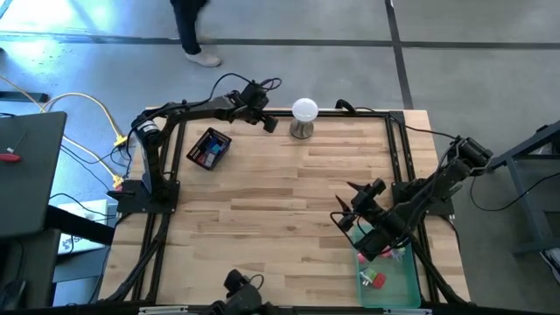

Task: Pick & Place Office items
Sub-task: Put the pink charger adapter into the green bin

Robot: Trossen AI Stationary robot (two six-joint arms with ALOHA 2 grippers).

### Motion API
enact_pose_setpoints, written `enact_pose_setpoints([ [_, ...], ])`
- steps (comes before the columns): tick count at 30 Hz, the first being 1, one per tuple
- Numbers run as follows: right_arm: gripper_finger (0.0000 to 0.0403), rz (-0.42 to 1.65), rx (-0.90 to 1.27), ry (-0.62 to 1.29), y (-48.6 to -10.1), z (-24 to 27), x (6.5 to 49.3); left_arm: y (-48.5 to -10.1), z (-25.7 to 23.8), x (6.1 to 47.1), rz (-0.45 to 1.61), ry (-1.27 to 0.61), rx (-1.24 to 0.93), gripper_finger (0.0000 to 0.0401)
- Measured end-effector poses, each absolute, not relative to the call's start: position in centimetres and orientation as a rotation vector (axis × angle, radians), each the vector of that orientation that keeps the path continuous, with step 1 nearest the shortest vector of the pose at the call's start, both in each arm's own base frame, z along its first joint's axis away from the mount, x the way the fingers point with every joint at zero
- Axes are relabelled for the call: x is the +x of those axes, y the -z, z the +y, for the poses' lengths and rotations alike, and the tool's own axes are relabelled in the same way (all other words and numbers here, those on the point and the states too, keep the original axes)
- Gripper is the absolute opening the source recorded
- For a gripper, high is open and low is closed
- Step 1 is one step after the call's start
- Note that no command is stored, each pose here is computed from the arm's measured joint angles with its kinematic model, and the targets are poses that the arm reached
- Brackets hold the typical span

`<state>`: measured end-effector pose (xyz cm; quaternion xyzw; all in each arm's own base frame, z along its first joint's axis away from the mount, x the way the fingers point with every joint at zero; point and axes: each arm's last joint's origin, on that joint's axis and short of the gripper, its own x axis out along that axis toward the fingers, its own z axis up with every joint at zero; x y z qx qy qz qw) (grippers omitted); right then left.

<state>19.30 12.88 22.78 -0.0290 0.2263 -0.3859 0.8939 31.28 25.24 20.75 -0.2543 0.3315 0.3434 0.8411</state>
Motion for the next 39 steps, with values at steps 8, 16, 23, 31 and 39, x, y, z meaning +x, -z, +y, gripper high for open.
enact_pose_setpoints([
  [8,0.0245,0.468,-0.062,0.796,-22.8,12.9,19.4,-20.8,25.2,31.4,0.693,-0.733,-0.518,0.032],
  [16,0.0245,0.464,-0.052,0.794,-22.8,13.0,19.4,-19.1,25.5,32.0,0.718,-0.736,-0.54,0.032],
  [23,0.0245,0.469,-0.046,0.792,-22.8,13.0,19.4,-17.9,25.9,32.2,0.72,-0.746,-0.561,0.032],
  [31,0.0245,0.473,-0.058,0.792,-22.8,12.9,19.6,-17.9,26.1,32.5,0.683,-0.769,-0.537,0.032],
  [39,0.0245,0.476,-0.048,0.8,-22.8,12.7,19.8,-15.8,26.5,32.8,0.725,-0.785,-0.555,0.032],
])
